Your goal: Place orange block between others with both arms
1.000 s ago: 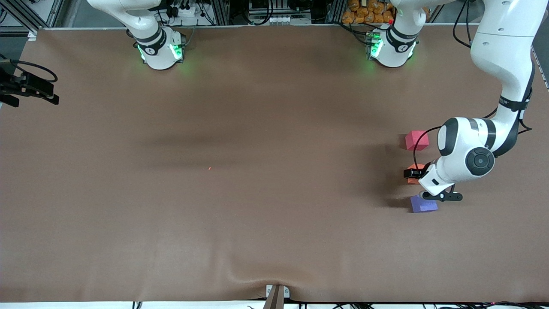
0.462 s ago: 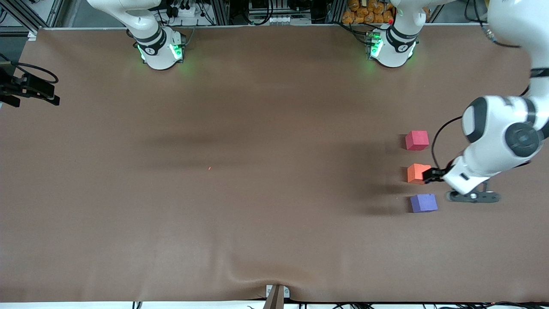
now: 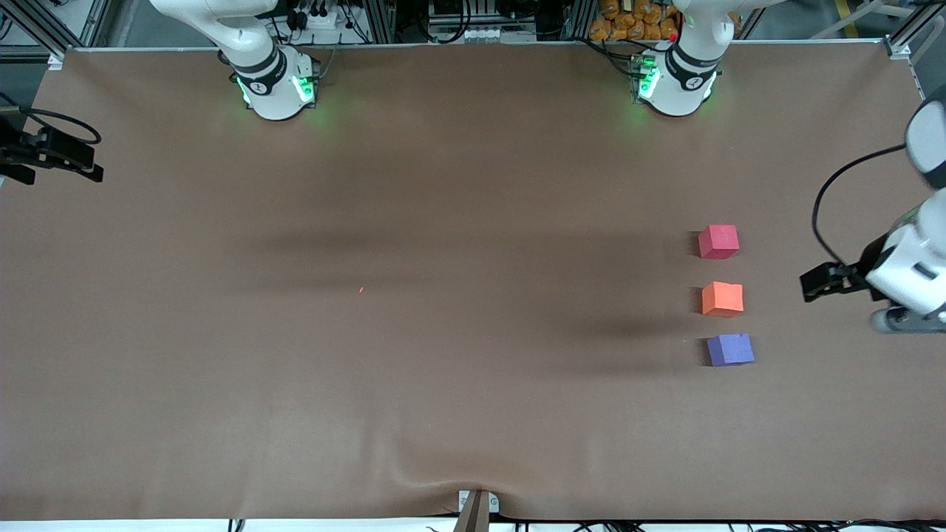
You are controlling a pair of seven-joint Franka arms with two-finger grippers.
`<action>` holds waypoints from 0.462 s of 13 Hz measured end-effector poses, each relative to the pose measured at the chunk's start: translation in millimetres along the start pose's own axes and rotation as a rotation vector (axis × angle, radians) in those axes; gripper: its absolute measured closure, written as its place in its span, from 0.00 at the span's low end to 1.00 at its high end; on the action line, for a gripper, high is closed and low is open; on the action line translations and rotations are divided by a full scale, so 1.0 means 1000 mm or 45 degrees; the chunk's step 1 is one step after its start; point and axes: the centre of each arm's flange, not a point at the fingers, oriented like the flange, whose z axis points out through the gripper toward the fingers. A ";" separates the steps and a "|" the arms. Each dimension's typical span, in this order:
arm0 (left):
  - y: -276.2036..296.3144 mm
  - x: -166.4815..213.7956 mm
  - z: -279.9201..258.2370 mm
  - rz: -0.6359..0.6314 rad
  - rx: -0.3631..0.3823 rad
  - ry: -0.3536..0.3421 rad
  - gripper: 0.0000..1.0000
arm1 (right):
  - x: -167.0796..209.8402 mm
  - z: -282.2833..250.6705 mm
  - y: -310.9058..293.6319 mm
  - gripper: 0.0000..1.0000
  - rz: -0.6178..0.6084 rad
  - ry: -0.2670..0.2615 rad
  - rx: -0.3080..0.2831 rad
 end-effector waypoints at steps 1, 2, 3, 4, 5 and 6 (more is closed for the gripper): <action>0.000 -0.006 -0.017 -0.006 -0.013 0.011 0.00 | 0.000 0.000 0.000 0.00 0.000 0.000 0.000; 0.001 -0.012 -0.031 -0.009 -0.021 0.017 0.00 | 0.000 0.000 0.000 0.00 0.000 0.000 0.000; 0.002 -0.019 -0.044 -0.013 -0.041 0.022 0.00 | 0.000 0.000 0.000 0.00 0.001 0.000 0.000; 0.005 -0.025 -0.056 -0.015 -0.068 0.028 0.00 | 0.000 0.000 0.000 0.00 0.001 0.000 0.000; 0.010 -0.032 -0.066 -0.010 -0.086 0.030 0.00 | 0.000 0.000 0.000 0.00 0.001 0.000 0.000; 0.018 -0.041 -0.073 0.002 -0.088 0.022 0.00 | 0.000 0.000 0.000 0.00 0.001 -0.001 0.000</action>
